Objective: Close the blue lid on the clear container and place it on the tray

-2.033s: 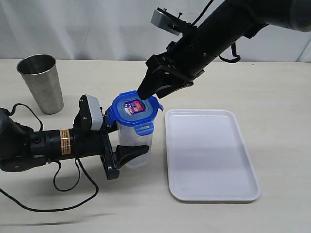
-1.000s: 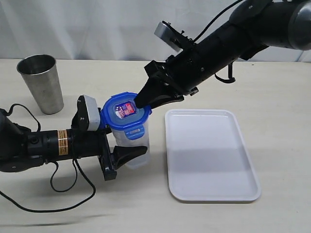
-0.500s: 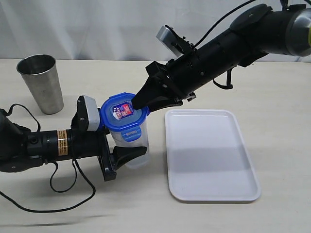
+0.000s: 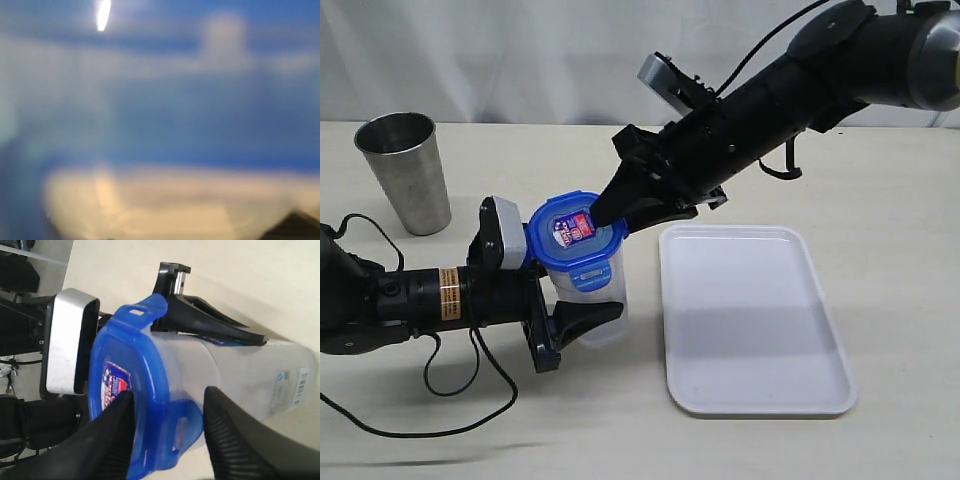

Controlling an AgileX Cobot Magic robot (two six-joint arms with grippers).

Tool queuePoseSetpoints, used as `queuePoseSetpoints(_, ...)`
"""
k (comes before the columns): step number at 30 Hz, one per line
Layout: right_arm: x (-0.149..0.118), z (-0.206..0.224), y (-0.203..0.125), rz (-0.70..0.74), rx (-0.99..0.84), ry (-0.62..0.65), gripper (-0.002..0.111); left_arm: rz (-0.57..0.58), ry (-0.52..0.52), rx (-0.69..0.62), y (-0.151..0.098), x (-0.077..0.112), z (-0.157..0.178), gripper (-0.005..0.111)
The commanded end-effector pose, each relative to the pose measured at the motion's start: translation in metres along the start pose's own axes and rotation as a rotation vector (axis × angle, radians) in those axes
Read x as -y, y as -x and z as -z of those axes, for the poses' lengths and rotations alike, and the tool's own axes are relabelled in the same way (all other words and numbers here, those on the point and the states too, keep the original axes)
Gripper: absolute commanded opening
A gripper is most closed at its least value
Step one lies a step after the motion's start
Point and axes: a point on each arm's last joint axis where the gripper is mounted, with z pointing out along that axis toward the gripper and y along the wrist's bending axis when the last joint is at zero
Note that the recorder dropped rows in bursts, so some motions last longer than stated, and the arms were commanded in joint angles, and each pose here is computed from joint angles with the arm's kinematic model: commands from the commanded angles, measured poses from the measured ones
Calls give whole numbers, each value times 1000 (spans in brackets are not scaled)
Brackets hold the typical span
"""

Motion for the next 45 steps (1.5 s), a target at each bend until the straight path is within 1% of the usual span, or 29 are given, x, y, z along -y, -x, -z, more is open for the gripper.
queuePoseSetpoints(1, 18, -10, -8, 117, -90, -184, 43, 33, 33, -10, 0, -3, -3, 0)
queuePoseSetpoints(4, 9, -1, -6, 139, -54, -192, 54, 33, 34, -16, 0, -3, -3, 0)
queuePoseSetpoints(7, 3, 6, -5, 163, -32, -206, 59, 33, 34, -18, -1, -3, -3, 0)
queuePoseSetpoints(11, -7, 17, -4, 192, 18, -218, 60, 33, 35, -25, -1, -3, -3, 0)
queuePoseSetpoints(18, -35, 45, -4, 261, 133, -236, 60, 33, 42, -30, -2, -4, -3, 0)
queuePoseSetpoints(22, -44, 49, -6, 260, 140, -184, 60, 1, 42, -29, -1, -4, -3, 0)
queuePoseSetpoints(31, -34, 38, -7, 220, 80, -169, 60, 1, 42, -29, -1, -4, -3, 0)
queuePoseSetpoints(33, -30, 34, -8, 210, 58, -164, 58, 1, 42, -29, -1, -4, -3, 0)
queuePoseSetpoints(36, -30, 28, -8, 221, 38, -166, 45, 1, 42, -29, -1, -4, -3, 0)
queuePoseSetpoints(38, -35, 23, -9, 246, 27, -161, 38, 3, 45, -29, -1, -4, -3, 0)
queuePoseSetpoints(41, -41, 14, -12, 280, -2, -183, 38, 3, 47, -29, -1, -4, -3, 0)
queuePoseSetpoints(45, -44, 8, -13, 285, -13, -237, 38, 2, 43, -28, -1, -4, -3, 0)
